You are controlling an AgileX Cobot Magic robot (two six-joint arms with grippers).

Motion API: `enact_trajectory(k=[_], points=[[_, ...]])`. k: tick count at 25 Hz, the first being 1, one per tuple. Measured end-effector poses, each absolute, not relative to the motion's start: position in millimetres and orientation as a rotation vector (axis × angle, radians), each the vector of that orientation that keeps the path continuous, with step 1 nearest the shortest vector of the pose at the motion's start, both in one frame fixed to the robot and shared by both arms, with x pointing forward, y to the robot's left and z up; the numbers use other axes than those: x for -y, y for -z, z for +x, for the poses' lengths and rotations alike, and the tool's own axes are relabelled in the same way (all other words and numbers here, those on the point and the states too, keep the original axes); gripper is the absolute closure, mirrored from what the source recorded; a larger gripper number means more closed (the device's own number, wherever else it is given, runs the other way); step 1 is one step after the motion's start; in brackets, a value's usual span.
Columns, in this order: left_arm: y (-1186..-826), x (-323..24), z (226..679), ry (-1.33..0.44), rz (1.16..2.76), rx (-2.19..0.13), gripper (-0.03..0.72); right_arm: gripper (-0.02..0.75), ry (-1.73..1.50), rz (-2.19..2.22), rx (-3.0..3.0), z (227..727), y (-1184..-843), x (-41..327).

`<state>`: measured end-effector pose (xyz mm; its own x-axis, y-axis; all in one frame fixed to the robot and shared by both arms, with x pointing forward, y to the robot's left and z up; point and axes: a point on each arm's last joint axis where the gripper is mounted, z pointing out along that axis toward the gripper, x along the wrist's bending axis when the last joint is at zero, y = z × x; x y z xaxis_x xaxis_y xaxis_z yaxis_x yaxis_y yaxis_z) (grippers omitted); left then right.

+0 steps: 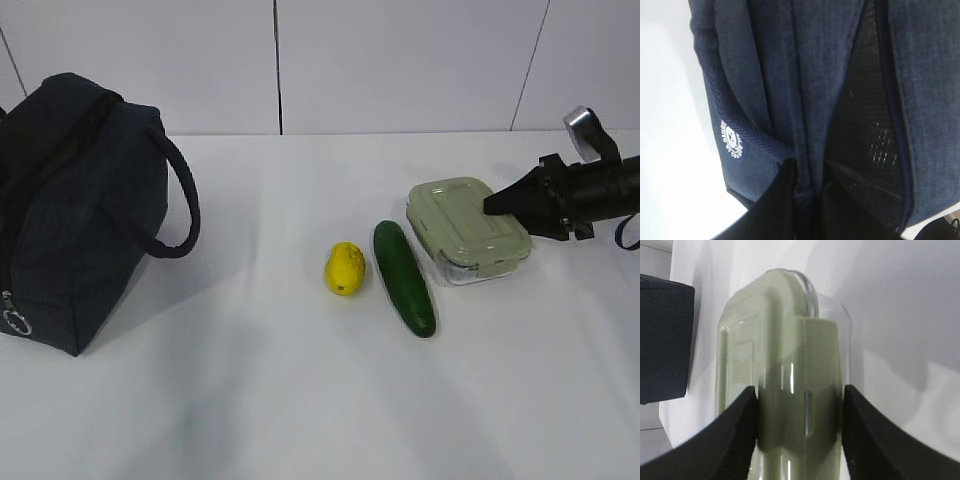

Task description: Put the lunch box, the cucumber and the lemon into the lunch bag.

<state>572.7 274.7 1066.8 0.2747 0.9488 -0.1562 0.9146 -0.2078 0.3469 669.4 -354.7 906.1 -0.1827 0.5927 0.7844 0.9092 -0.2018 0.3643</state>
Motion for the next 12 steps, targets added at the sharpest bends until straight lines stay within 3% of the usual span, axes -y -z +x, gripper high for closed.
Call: enact_trajectory(k=[6,12], points=[[-1067,-275,573,-0.129,2.184,-1.689,0.671,0.358,1.408,-1.734,1.751,671,-932,348],[-1067,-270,572,-0.126,2.202,-1.671,0.671,0.358,1.417,-1.659,1.78,674,-941,318]])
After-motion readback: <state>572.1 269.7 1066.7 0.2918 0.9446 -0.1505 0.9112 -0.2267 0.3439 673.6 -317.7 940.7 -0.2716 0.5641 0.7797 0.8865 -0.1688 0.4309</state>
